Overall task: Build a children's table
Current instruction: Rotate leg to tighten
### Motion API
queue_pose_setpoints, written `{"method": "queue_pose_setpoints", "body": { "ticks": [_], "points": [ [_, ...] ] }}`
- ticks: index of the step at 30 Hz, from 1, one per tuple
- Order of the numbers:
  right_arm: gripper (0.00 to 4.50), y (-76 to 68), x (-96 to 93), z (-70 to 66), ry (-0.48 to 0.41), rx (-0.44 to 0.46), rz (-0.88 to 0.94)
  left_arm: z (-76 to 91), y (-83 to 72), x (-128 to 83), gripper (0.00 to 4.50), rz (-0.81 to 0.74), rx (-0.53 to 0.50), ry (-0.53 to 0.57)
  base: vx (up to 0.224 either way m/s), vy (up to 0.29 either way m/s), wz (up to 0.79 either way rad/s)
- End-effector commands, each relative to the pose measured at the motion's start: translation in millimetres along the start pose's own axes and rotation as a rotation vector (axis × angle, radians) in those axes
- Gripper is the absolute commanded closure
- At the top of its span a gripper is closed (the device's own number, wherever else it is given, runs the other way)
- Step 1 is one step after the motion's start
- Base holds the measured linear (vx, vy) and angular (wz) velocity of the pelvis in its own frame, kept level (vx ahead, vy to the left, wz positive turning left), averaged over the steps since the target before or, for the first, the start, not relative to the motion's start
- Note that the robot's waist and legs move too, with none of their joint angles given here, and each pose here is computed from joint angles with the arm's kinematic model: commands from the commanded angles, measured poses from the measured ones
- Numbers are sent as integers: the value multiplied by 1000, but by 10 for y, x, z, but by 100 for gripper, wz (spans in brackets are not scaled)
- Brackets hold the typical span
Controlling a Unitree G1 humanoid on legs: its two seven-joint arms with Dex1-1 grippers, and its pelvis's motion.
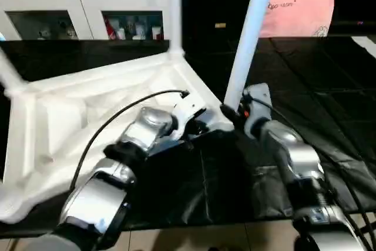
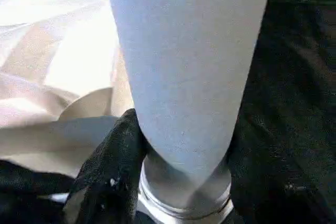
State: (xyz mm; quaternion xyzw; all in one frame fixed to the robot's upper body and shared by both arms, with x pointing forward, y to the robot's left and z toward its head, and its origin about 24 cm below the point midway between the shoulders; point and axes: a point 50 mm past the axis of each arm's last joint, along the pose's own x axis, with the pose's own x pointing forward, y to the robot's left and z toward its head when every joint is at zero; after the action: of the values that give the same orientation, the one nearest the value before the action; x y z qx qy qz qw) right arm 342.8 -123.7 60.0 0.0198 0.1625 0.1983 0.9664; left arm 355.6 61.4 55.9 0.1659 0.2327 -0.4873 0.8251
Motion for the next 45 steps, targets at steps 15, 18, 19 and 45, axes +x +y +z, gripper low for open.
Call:
{"method": "queue_pose_setpoints", "body": {
  "ticks": [15, 18, 19, 45],
  "points": [
    [80, -67, -399, -156, -20, -96, 324, 68, -26, -138, 450, -197, 178, -67, 0, 0, 0],
    [53, -206, -606, -122, -21, -136, 445, 23, -30, -234, 450, -299, 225, -63, 0, 0, 0],
    [48, -229, -651, -118, -14, -142, 479, 13, -29, -250, 450, -317, 236, -58, 0, 0, 0],
    [117, -195, -792, -125, 188, -279, 1094, -175, -247, -415, 450, -739, 402, 71, 0, 0, 0]
  ]
}}
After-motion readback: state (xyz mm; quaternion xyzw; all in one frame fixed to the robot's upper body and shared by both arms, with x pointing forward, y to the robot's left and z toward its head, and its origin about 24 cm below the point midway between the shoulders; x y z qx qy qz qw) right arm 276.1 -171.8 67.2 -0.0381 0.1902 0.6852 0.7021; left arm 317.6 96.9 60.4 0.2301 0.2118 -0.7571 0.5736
